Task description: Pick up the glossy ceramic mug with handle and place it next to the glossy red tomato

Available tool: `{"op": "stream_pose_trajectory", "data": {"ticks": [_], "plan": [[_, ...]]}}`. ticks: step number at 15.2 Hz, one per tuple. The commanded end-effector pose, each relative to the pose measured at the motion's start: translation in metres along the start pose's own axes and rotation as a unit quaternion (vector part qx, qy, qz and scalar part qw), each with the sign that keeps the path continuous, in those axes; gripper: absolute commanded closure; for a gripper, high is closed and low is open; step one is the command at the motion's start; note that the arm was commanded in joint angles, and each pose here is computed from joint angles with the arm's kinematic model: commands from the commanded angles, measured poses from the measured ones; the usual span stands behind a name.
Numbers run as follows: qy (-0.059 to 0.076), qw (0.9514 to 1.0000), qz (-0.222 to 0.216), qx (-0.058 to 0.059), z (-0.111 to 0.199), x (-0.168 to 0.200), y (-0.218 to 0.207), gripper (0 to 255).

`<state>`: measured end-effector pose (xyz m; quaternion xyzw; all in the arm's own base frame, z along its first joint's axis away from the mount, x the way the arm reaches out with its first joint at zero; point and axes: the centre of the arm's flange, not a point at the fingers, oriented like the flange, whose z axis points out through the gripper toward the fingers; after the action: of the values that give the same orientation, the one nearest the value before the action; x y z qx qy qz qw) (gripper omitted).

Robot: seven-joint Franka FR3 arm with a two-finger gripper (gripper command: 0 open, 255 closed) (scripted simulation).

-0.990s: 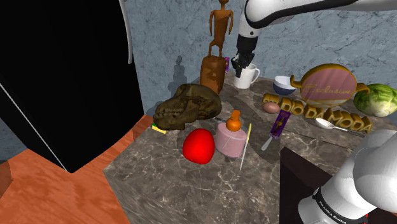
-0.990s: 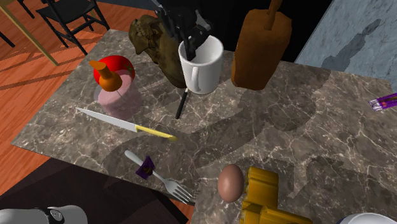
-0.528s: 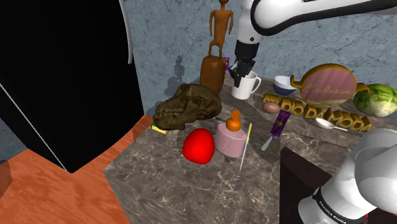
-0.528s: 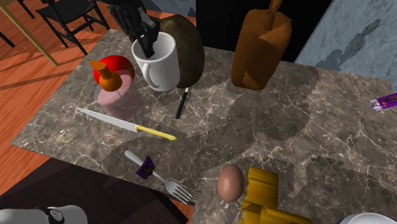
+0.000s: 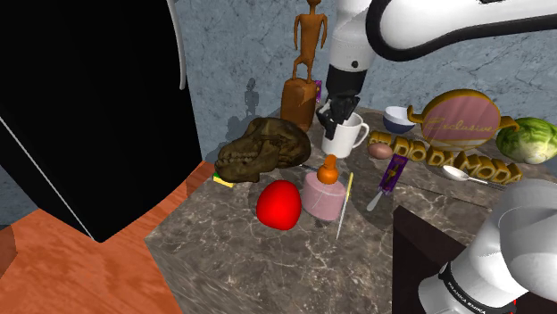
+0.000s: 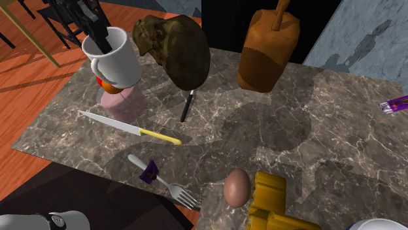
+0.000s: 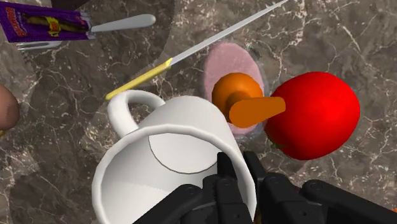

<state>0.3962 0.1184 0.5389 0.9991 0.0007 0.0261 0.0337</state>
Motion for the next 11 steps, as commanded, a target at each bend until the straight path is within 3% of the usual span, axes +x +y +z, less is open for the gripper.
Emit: {"op": "stream_pose_trajectory", "data": {"ticks": [1,11], "plan": [[0.000,1.0000,0.001,0.000,0.000,-0.015,-0.021,255],[0.000,1.0000,0.001,0.000,-0.011,-0.089,-0.130,255]]}}
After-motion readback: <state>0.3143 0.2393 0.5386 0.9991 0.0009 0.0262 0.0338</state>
